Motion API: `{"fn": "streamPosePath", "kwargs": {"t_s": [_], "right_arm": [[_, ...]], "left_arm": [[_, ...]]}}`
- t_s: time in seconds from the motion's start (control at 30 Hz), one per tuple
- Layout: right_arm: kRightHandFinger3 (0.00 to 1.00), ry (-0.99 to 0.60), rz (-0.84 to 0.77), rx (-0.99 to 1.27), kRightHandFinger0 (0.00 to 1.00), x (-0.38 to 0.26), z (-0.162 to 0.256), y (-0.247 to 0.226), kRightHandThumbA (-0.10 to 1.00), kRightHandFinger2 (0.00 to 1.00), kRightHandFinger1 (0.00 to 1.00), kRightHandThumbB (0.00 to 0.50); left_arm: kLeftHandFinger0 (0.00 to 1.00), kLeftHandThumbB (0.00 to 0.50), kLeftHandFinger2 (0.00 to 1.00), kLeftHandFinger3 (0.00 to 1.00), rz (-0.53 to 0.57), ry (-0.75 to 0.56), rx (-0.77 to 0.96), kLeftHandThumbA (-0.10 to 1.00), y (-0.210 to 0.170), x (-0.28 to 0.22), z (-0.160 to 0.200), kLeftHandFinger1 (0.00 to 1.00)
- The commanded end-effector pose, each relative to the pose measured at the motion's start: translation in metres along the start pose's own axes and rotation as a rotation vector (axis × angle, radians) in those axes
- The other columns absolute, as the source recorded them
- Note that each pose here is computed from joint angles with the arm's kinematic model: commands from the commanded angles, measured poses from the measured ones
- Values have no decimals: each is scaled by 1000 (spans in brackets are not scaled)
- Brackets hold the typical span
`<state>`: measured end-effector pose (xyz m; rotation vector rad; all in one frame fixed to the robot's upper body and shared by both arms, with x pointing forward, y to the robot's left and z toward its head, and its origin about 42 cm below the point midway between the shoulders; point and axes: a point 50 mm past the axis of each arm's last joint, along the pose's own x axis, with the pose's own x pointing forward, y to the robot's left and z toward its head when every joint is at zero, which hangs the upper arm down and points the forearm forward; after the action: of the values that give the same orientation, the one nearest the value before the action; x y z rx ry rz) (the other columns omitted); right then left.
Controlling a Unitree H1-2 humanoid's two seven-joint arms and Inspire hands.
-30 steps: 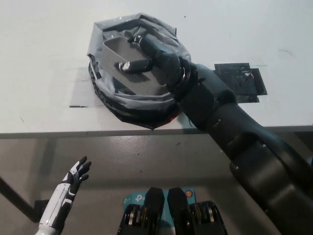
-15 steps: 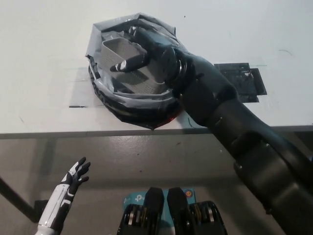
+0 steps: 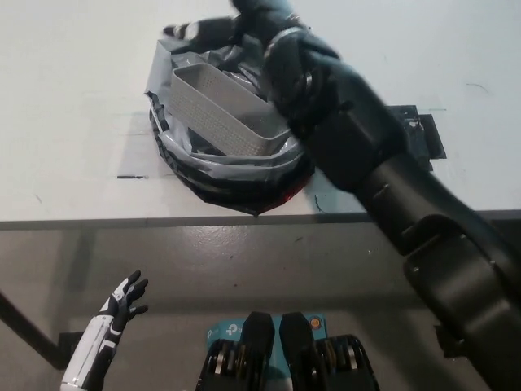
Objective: Use the right hand to pick up a small rectangular container and put it into a plastic bag and lift the bag
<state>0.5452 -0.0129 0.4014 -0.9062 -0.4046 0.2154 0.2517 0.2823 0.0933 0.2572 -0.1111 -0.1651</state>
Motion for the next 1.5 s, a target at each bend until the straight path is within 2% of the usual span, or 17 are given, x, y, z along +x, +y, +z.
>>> {"fn": "streamPosePath", "kwargs": {"t_s": [0.0, 0.1, 0.37, 0.4, 0.47, 0.5, 0.6, 0.7, 0.83, 0.97, 1.17, 1.27, 1.3, 1.47], "right_arm": [[1000, -50, -143, -5, 1000, 7, 7, -45, 994, 1000, 1000, 419], [1000, 11, -145, 0, 1000, 3, -16, -48, 962, 1000, 1000, 419], [1000, 130, -92, 20, 1000, -7, -65, -39, 919, 1000, 1000, 419], [1000, 137, -85, 31, 1000, -8, -68, -36, 862, 1000, 1000, 410], [1000, 151, -66, 26, 1000, -12, -80, -33, 907, 1000, 1000, 422], [1000, 160, -49, 21, 1000, -13, -86, -31, 919, 1000, 1000, 402], [1000, 183, 0, 23, 1000, -17, -98, -26, 951, 1000, 1000, 402], [1000, 221, 37, 43, 1000, -19, -104, -19, 957, 1000, 1000, 418], [1000, 256, 101, 65, 1000, -21, -111, -9, 963, 1000, 1000, 410], [1000, 282, 133, 74, 1000, -23, -117, -3, 993, 1000, 1000, 442], [1000, 344, 184, 110, 1000, -25, -129, 10, 992, 1000, 1000, 449], [1000, 355, 199, 136, 1000, -23, -129, 11, 1000, 1000, 1000, 451], [1000, 358, 201, 163, 1000, -21, -129, 10, 1000, 1000, 1000, 472], [1000, 367, 216, 195, 1000, -20, -128, 12, 998, 1000, 1000, 469]], "left_arm": [[933, 396, 1000, 1000, -13, -35, 22, 1000, 7, -4, 8, 1000], [933, 368, 1000, 1000, -20, -34, 19, 1000, 5, -5, 6, 1000], [934, 370, 1000, 1000, -18, -18, 16, 1000, 2, -14, 3, 1000], [928, 361, 1000, 1000, -16, -16, 16, 1000, 3, -16, 3, 1000], [922, 352, 1000, 1000, -12, -19, 17, 1000, 2, -15, 3, 1000], [924, 365, 1000, 1000, -12, -17, 21, 1000, 2, -15, 4, 1000], [925, 364, 1000, 1000, -12, -14, 25, 1000, 2, -15, 5, 1000], [923, 358, 1000, 1000, -13, -15, 25, 1000, 2, -15, 4, 1000], [921, 347, 1000, 1000, -16, -20, 27, 1000, 3, -14, 5, 1000], [915, 341, 1000, 1000, -17, -20, 23, 1000, 4, -14, 4, 1000], [912, 349, 1000, 1000, -15, -19, 19, 1000, 2, -13, 3, 1000], [926, 370, 1000, 1000, -11, -13, 20, 1000, 4, -13, 4, 1000], [918, 364, 1000, 1000, -13, -21, 26, 1000, 5, -11, 4, 1000], [895, 360, 1000, 1000, -9, -24, 24, 1000, 3, -12, 3, 1000]]}}
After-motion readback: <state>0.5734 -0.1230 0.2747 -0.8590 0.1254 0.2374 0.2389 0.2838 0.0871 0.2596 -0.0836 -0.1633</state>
